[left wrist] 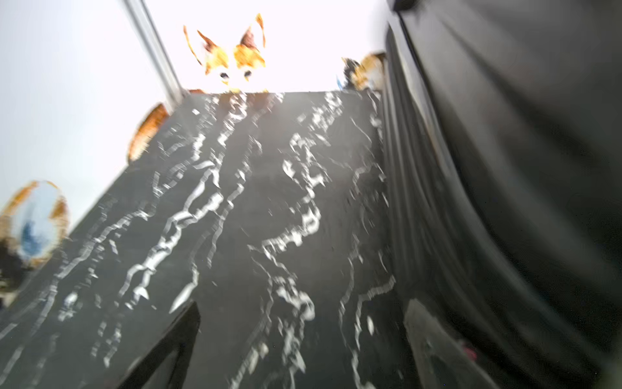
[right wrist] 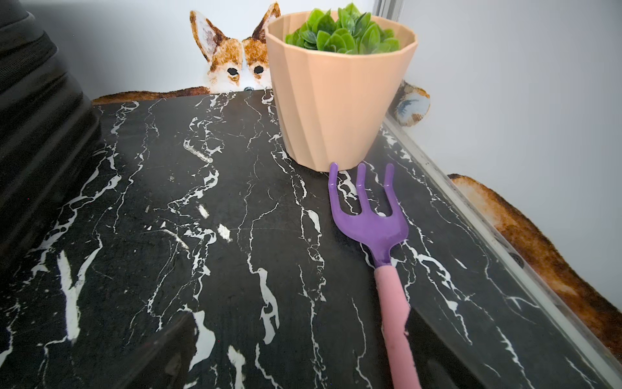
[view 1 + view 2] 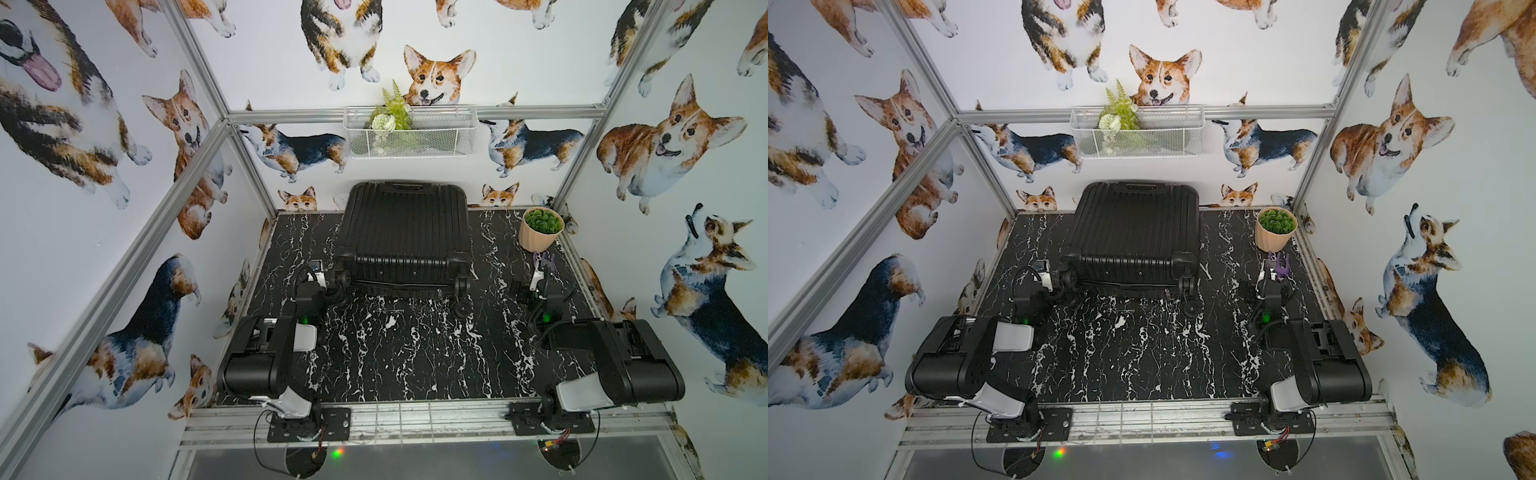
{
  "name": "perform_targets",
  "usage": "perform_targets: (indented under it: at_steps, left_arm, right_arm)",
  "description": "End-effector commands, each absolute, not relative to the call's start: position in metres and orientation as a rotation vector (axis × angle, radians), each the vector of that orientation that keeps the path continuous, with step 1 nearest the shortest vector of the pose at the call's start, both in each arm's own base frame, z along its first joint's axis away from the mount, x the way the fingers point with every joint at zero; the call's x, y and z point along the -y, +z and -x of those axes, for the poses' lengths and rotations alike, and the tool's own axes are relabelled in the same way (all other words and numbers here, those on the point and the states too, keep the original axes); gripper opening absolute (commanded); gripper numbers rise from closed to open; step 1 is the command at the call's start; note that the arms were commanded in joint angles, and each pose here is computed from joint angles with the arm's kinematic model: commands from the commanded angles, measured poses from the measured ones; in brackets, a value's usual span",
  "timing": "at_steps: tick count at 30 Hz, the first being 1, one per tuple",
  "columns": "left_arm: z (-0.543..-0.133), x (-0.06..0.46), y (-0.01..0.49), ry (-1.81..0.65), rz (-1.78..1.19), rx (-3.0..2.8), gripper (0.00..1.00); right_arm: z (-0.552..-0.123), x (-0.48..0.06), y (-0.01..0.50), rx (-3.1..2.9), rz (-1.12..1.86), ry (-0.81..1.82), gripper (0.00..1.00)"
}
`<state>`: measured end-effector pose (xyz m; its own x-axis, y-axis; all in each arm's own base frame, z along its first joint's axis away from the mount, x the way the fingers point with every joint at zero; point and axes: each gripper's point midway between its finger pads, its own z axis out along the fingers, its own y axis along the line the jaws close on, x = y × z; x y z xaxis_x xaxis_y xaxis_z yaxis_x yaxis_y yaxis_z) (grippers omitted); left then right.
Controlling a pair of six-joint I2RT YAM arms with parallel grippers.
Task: Close the suitcase zippers
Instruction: Reset both arms
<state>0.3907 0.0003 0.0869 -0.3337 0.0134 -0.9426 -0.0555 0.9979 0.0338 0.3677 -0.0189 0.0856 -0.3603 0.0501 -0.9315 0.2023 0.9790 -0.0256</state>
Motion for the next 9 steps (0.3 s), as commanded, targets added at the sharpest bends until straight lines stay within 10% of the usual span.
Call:
perform_targets:
  at_steps: [1, 9]
  left_arm:
    - [-0.392, 0.0079, 0.0926, 0.036, -0.014, -1.879, 1.0]
    - [-0.3972, 0.0026, 0.0902, 0.063, 0.02, -1.912, 1.0]
  right_arm:
    - [-0.3715, 0.0194, 0.094, -1.905, -0.182, -0.162, 1.0]
    - [-0.3698, 0.0201, 0.0944, -1.898, -0.184, -0.165, 1.0]
